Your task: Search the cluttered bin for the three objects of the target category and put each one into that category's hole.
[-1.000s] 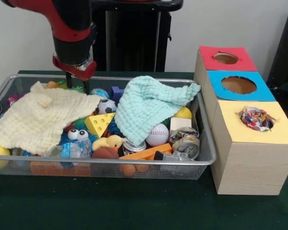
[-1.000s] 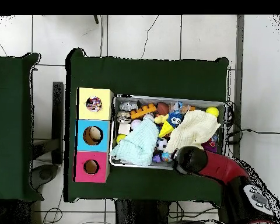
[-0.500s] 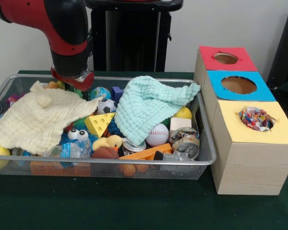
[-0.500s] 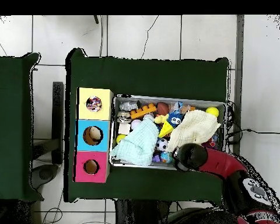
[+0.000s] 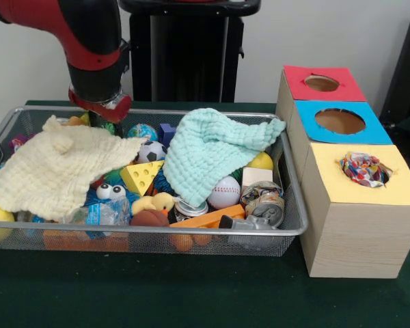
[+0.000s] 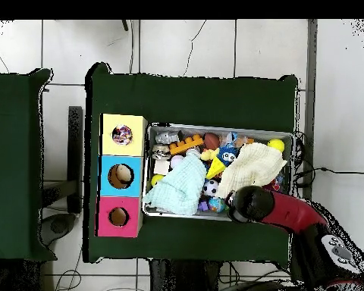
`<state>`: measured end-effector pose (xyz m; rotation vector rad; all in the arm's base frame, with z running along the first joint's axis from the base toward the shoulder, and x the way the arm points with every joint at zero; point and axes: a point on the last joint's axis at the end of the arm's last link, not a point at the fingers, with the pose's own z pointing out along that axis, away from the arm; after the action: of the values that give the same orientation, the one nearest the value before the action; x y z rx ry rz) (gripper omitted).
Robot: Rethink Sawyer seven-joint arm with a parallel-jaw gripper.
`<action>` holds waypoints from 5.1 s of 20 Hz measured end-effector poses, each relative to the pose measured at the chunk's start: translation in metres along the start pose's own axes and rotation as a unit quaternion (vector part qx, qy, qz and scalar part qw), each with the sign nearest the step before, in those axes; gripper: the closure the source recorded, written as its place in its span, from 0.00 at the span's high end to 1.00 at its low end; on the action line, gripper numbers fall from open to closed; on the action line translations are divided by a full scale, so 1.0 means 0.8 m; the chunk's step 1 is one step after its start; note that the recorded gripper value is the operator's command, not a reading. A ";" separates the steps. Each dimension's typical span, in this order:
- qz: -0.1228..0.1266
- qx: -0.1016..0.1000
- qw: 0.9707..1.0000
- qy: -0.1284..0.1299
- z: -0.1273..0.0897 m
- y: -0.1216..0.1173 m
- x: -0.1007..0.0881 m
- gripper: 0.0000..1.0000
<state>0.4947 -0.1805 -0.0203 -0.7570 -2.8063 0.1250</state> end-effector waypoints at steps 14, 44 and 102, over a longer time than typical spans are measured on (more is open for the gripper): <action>0.008 0.014 1.000 -0.014 -0.103 -0.015 -0.008 1.00; 0.005 0.010 1.000 -0.004 -0.035 -0.002 -0.058 1.00; -0.031 -0.161 0.986 -0.027 -0.130 0.246 0.071 1.00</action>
<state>0.5680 0.0206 0.0637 -0.7397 -2.9353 -0.3311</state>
